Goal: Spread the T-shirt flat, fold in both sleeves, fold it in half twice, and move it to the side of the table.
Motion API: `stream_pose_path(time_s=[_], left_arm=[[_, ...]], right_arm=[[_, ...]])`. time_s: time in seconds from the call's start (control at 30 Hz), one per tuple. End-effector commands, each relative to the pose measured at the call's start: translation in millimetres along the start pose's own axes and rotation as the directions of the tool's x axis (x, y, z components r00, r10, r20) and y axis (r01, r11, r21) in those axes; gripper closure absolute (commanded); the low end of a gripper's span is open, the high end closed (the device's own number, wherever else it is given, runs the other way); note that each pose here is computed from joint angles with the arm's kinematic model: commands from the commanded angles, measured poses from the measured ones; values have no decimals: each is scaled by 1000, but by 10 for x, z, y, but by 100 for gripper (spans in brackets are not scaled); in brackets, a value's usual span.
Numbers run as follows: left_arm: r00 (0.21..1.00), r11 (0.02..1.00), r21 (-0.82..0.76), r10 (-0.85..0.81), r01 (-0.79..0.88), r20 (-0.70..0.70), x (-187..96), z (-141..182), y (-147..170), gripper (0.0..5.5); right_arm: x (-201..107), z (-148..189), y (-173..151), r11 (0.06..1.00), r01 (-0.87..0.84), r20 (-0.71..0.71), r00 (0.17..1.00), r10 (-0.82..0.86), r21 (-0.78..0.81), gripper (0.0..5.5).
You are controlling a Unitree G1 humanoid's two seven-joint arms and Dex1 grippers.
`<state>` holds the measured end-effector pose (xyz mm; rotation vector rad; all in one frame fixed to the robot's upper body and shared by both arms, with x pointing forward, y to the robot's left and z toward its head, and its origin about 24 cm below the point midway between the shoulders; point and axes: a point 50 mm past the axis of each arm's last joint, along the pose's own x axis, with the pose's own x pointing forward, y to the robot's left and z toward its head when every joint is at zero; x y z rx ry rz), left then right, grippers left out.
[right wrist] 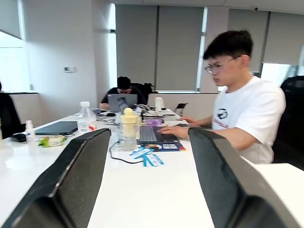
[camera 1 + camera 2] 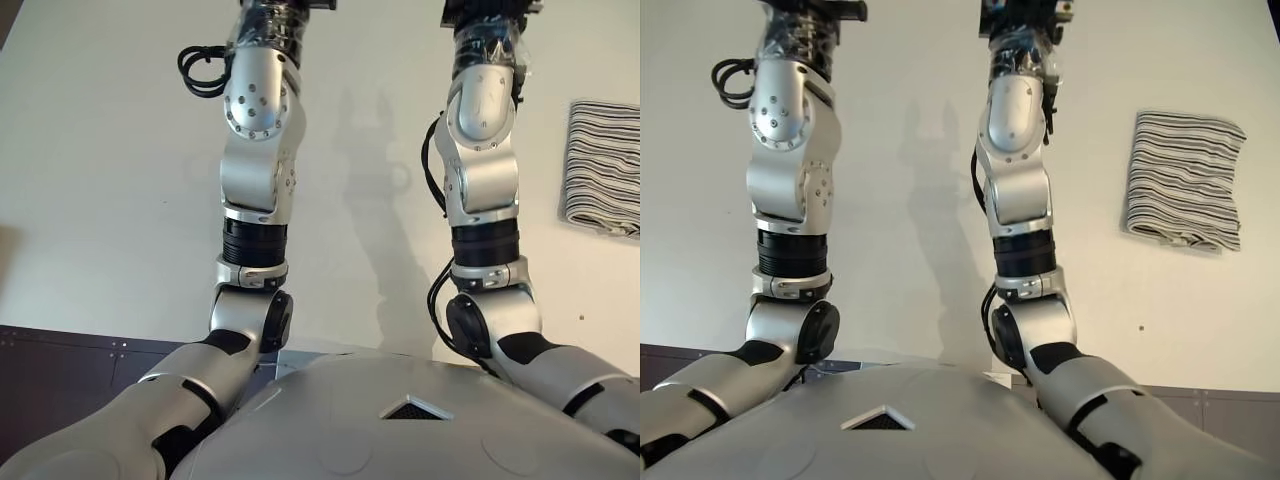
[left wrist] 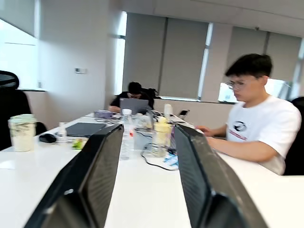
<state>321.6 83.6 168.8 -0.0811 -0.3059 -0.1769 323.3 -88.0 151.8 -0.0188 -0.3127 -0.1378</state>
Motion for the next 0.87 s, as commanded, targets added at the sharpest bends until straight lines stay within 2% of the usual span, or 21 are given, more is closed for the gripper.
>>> stream_pose_path(time_s=[0.03, 0.13, 0.27, 0.43, 0.53, 0.7, 0.8, 0.87], left_arm=[[995, 996, 6, -90, 90, -36, -35, 11, -183, 287], [998, 998, 26, -50, 51, -43, -8, -3, -153, 251], [1000, 1000, -3, 22, -22, 14, 91, 55, -207, 251], [984, 990, 4, 137, -138, 111, 156, 148, -231, 251], [969, 973, 6, 229, -230, 96, 91, 101, -131, 251], [941, 943, 25, 331, -333, 72, -65, 54, 73, 188], [933, 933, 47, 353, -357, 76, -47, 24, 190, 188], [940, 940, 28, 336, -339, 64, 23, 6, 136, 188]], right_arm=[[-62, -21, -94, 999, 50, -6, 999, -50, -11, 249], [-22, 40, -40, 1000, 31, 15, 999, -31, 3, 249], [75, 120, 44, 999, 29, 14, 999, -30, 44, 249], [251, 217, 208, 992, -126, 42, 991, 125, 28, 249], [285, 190, 183, 990, -139, 21, 990, 138, 25, 249], [302, 236, 258, 981, -194, 13, 981, 193, 30, 249], [304, 230, 390, 974, -226, -3, 974, 226, 30, 249], [300, 228, 394, 978, -205, 7, 979, 205, 28, 249]])
